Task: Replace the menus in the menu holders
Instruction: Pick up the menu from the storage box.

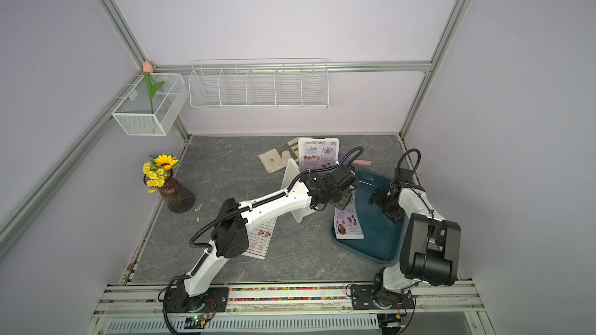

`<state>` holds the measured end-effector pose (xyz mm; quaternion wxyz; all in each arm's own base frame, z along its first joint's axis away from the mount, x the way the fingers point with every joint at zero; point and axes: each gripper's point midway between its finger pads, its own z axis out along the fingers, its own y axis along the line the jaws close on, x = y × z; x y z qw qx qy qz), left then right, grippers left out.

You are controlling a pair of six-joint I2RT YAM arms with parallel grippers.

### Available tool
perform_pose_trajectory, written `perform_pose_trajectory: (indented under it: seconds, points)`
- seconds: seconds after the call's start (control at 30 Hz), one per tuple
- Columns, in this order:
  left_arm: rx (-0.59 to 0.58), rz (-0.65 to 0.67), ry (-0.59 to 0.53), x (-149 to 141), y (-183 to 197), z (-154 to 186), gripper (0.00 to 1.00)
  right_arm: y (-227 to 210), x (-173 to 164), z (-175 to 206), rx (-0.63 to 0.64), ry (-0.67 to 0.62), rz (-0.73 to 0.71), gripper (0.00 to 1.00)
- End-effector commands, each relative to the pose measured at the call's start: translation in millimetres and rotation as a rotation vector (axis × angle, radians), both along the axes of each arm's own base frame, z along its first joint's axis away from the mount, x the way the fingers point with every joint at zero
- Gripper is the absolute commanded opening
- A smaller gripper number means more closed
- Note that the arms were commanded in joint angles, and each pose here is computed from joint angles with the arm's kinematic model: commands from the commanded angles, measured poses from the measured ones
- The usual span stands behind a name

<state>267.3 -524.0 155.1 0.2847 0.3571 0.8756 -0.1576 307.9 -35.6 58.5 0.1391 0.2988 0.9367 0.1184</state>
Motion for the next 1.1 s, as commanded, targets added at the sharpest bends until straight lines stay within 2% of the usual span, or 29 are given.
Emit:
perform_pose_trajectory:
  seconds: [0.0, 0.13, 0.23, 0.3, 0.43, 0.7, 0.83, 1.07]
  points:
    - [-0.125, -0.056, -0.073, -4, -4, 75, 0.00, 9, 27, 51, 0.002, -0.193, 0.080, 0.91]
    - [-0.157, -0.073, -0.163, -1, 6, 117, 0.00, 23, 44, 107, 0.030, -0.391, 0.157, 0.91]
    - [-0.165, -0.074, -0.224, 2, 22, 150, 0.00, 38, 55, 163, 0.048, -0.627, 0.241, 0.89]
    - [-0.168, -0.083, -0.256, 4, 34, 171, 0.00, 54, 58, 197, 0.087, -0.793, 0.333, 0.89]
    - [-0.173, -0.142, -0.327, -5, 55, 212, 0.00, 94, 51, 244, 0.232, -0.987, 0.579, 0.91]
    - [-0.196, -0.186, -0.417, -18, 87, 258, 0.00, 149, 30, 282, 0.436, -1.183, 0.913, 0.91]
    - [-0.179, -0.210, -0.437, -22, 94, 264, 0.00, 181, 21, 282, 0.509, -1.175, 1.049, 0.91]
    - [-0.180, -0.235, -0.429, -25, 91, 262, 0.00, 205, 10, 269, 0.494, -1.123, 1.138, 0.91]
